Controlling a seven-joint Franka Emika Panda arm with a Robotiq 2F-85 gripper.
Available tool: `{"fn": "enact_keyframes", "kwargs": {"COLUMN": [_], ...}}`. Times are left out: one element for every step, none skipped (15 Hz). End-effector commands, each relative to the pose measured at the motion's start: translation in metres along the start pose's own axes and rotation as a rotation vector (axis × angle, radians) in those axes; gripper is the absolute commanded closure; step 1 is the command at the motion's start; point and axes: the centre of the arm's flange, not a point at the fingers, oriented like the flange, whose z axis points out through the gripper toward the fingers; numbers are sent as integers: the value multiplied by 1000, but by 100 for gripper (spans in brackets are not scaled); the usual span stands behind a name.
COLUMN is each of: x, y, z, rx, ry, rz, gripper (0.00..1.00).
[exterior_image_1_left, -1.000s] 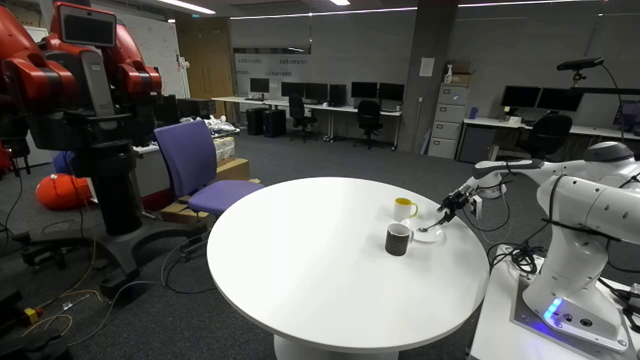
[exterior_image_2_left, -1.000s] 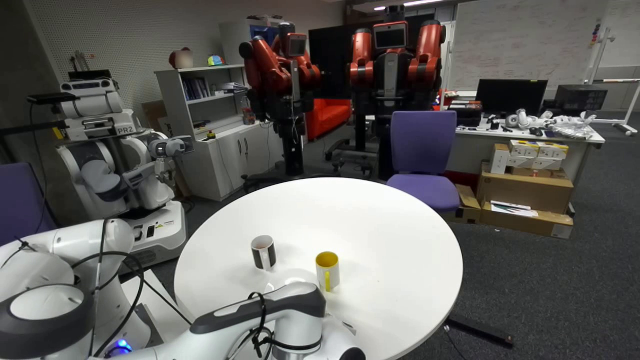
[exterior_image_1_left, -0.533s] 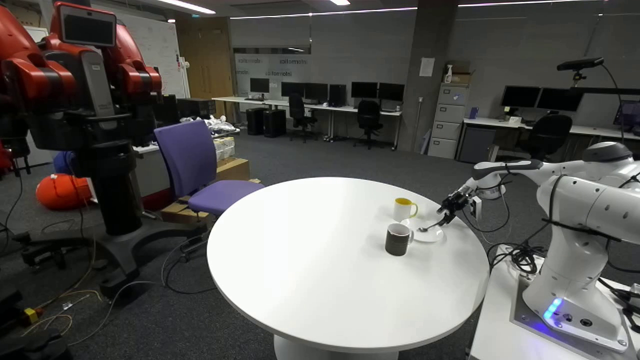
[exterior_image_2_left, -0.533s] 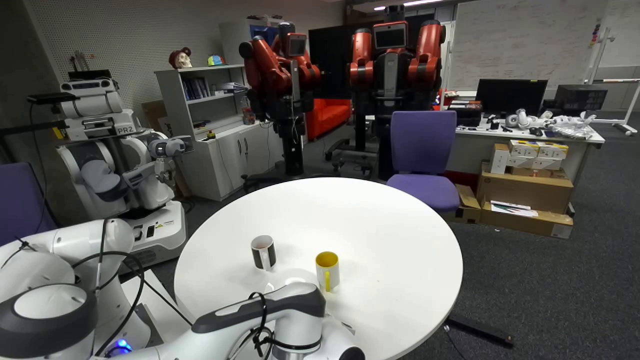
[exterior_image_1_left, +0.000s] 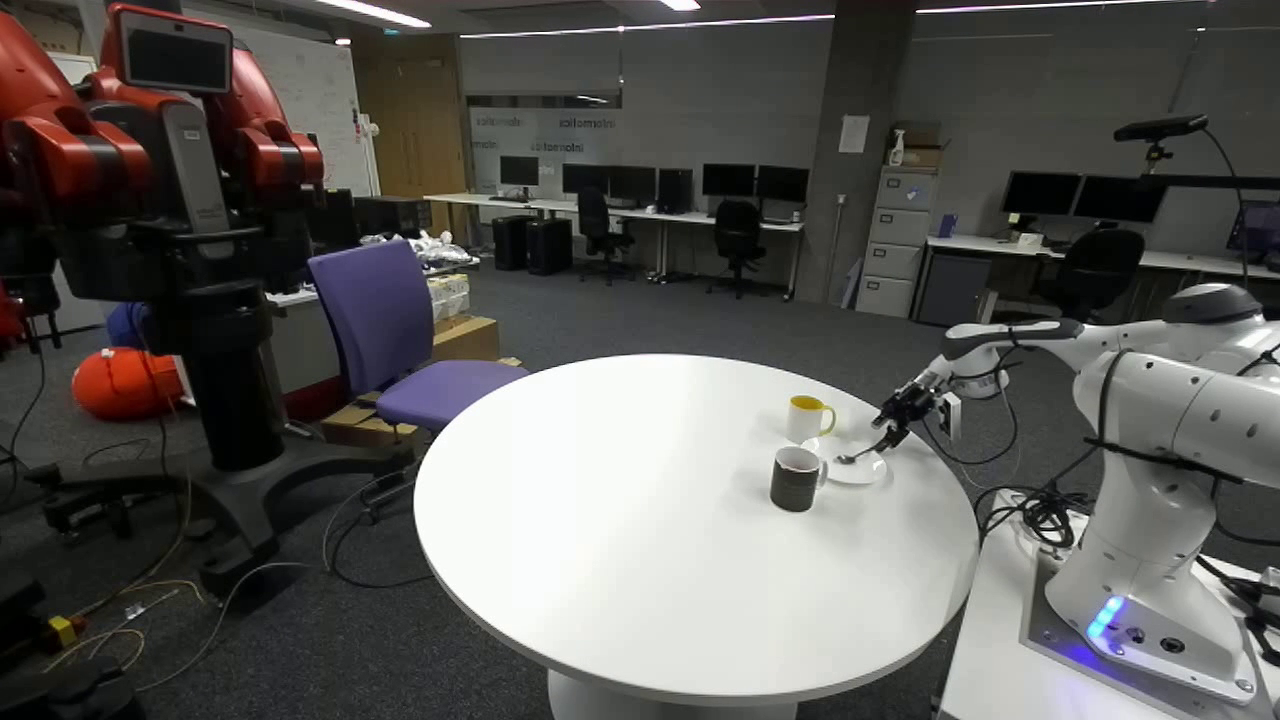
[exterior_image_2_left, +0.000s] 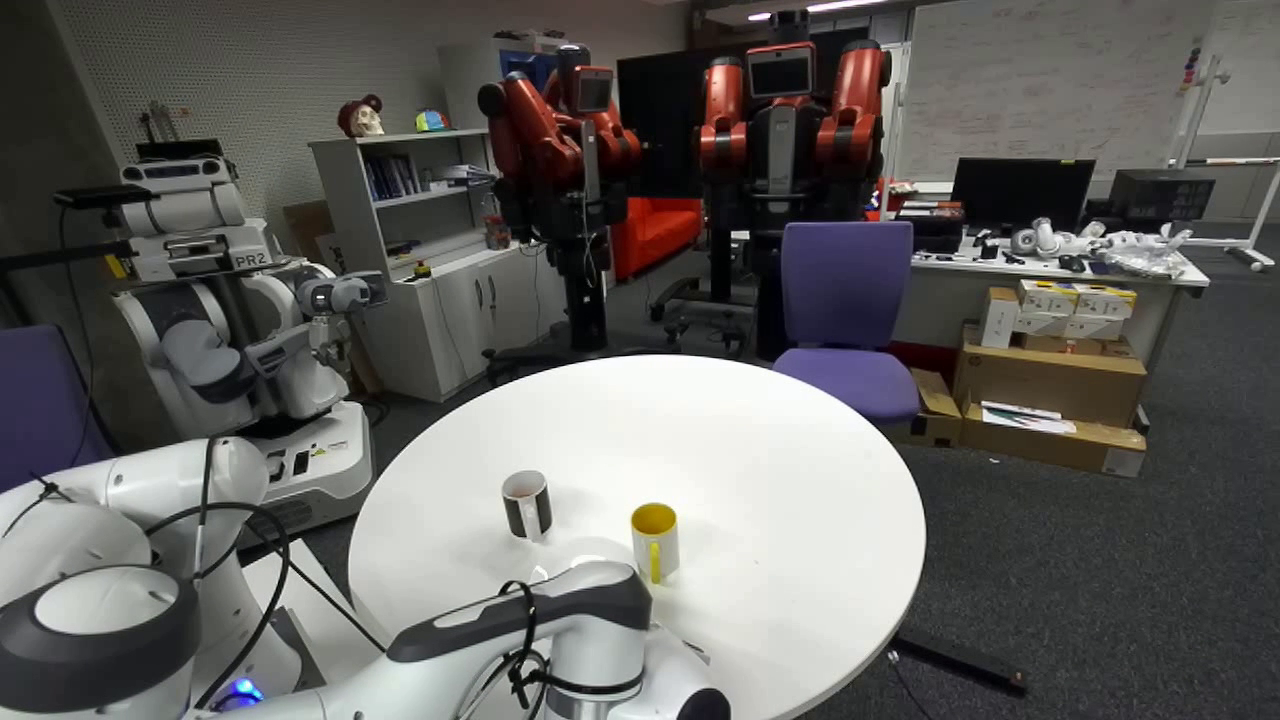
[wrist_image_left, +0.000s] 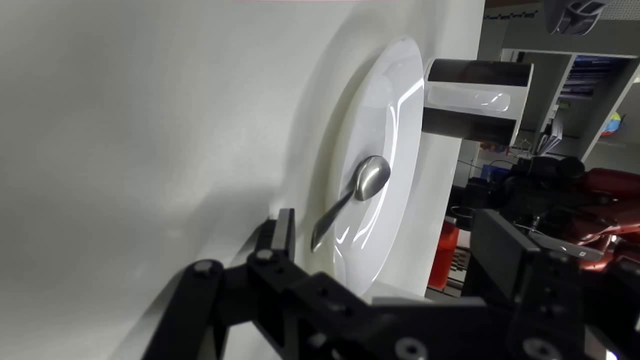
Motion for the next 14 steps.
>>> {"fn": "enact_keyframes", "kwargs": {"x": [10, 10, 10, 9, 9, 9, 8, 8, 8, 8, 7, 7, 7, 7], "y": [8, 8, 8, 8, 8, 8, 8, 8, 9, 9, 9, 9, 8, 8], "z": [5, 5, 5, 5, 5, 4, 4, 4, 4, 4, 3, 3, 3, 2], "rx": [1, 1, 2, 2, 2, 3, 3, 3, 3, 3, 3, 3, 3, 3], "ry": [20, 20, 20, 19, 18, 17, 17, 16, 16, 16, 16, 16, 17, 16], "rz": [23, 23, 23, 22, 22, 21, 20, 20, 20, 20, 20, 20, 19, 18], "gripper": [35, 43, 52, 58, 67, 74, 81, 90, 96, 100, 100, 100, 100, 99]}}
